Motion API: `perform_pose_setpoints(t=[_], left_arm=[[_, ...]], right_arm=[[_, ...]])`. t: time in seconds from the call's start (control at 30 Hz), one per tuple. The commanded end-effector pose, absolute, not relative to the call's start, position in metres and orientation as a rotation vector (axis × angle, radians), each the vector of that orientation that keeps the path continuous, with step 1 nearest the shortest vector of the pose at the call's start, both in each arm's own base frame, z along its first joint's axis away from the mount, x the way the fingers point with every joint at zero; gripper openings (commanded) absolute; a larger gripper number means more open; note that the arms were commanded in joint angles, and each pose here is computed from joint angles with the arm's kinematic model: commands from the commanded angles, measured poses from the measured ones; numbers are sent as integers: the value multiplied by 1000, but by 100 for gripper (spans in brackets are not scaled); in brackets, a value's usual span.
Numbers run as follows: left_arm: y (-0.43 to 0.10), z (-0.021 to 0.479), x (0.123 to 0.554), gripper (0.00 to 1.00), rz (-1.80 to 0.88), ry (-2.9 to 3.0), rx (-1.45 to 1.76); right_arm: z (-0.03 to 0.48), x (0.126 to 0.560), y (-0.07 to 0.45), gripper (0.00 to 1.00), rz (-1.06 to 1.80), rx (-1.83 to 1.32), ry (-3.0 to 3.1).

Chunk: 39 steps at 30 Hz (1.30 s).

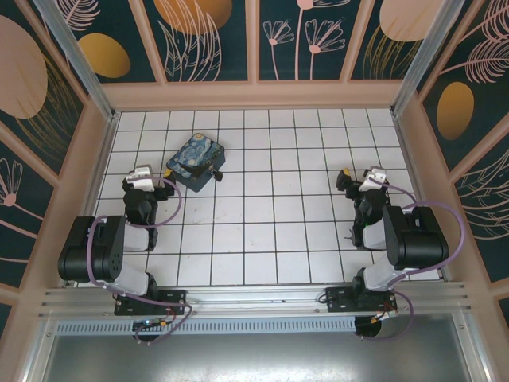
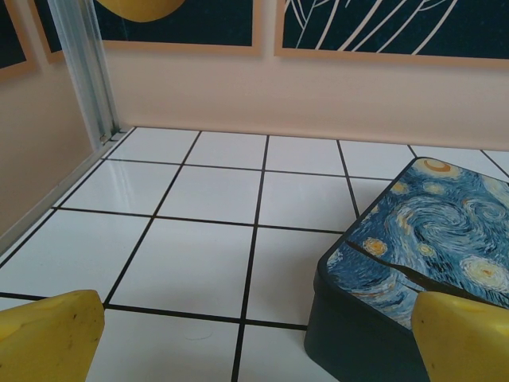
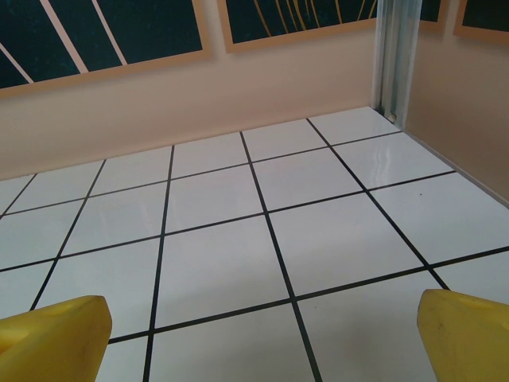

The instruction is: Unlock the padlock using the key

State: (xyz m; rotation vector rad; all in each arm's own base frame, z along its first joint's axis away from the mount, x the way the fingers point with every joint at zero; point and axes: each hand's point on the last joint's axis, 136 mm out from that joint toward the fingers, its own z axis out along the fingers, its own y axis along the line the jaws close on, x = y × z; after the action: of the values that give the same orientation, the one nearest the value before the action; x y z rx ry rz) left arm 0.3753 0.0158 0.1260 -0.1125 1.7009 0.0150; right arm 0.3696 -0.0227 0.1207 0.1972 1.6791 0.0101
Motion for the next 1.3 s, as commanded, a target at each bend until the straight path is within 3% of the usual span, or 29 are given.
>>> perform_pose_setpoints(t=[0.0,0.33,0.6,0.73,0.83,0.93,1.03,1.27], left_arm=[[16,136,378,99,8,1666,-125],[17,142,397,99,15,1768,-127],[25,191,428,99,-55,1830,-313],[11,178,453,99,-218,1981,-445],[-4,150,451,99,-379,2073,-570],[-3,128,445,99,-366,2164,-637],[0,130,464,99,-279,2223,-508],[-58,127,516,99,-605,2292,-159]], right_arm=[[129,370,-26,99,-4,214,1643],[142,371,-18,99,17,164,1644],[187,395,9,99,75,148,1719],[196,404,52,99,172,71,1777],[196,403,90,99,217,-11,1812],[191,397,122,99,270,-79,1844],[189,389,146,99,325,-116,1846],[181,357,217,99,335,-314,1876]])
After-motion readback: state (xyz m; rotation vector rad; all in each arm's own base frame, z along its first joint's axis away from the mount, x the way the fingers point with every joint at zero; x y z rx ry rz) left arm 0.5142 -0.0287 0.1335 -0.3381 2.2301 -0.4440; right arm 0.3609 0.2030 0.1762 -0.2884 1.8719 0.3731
